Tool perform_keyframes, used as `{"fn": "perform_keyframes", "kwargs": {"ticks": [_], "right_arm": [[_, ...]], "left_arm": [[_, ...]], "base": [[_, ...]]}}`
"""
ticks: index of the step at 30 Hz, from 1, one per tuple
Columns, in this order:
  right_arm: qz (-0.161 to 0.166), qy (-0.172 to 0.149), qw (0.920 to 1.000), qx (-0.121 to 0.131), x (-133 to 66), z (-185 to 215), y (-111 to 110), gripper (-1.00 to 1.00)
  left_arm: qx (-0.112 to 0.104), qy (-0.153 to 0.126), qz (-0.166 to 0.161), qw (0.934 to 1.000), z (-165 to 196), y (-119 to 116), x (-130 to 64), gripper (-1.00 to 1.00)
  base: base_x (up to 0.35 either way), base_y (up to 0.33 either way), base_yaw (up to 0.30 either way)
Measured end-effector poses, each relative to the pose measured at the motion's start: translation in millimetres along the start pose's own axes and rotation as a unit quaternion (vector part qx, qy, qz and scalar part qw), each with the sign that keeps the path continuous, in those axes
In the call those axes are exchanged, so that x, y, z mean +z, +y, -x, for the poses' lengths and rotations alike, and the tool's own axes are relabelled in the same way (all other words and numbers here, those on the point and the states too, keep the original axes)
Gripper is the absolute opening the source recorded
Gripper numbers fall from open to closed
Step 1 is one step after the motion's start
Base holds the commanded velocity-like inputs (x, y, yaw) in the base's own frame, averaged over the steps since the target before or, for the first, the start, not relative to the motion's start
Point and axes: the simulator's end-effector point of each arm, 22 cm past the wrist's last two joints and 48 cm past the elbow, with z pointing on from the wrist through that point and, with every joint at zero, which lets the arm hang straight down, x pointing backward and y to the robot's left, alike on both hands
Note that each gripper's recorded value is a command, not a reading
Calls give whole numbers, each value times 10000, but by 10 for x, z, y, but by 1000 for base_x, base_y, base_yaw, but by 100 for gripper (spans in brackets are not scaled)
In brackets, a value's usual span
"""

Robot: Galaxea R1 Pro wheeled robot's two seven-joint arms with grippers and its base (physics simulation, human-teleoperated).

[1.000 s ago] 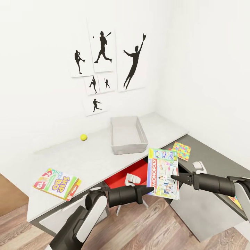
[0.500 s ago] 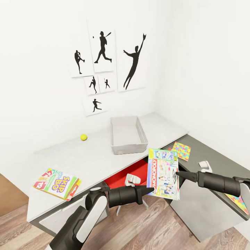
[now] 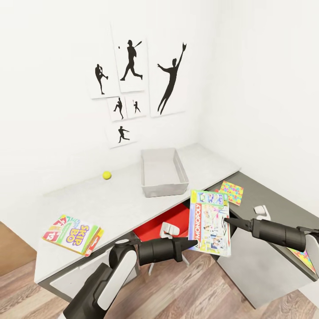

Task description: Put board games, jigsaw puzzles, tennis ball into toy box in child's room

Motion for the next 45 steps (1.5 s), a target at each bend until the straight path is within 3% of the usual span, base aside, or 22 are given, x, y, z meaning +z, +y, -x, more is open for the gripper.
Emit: {"fn": "perform_keyframes", "kwargs": {"ticks": [45], "right_arm": [[55, -17, 10000, 60, 84, -42, 24, 100]], "left_arm": [[-39, -4, -22, 10000, -13, -18, 50, -100]], "base": [[0, 0, 0]]}}
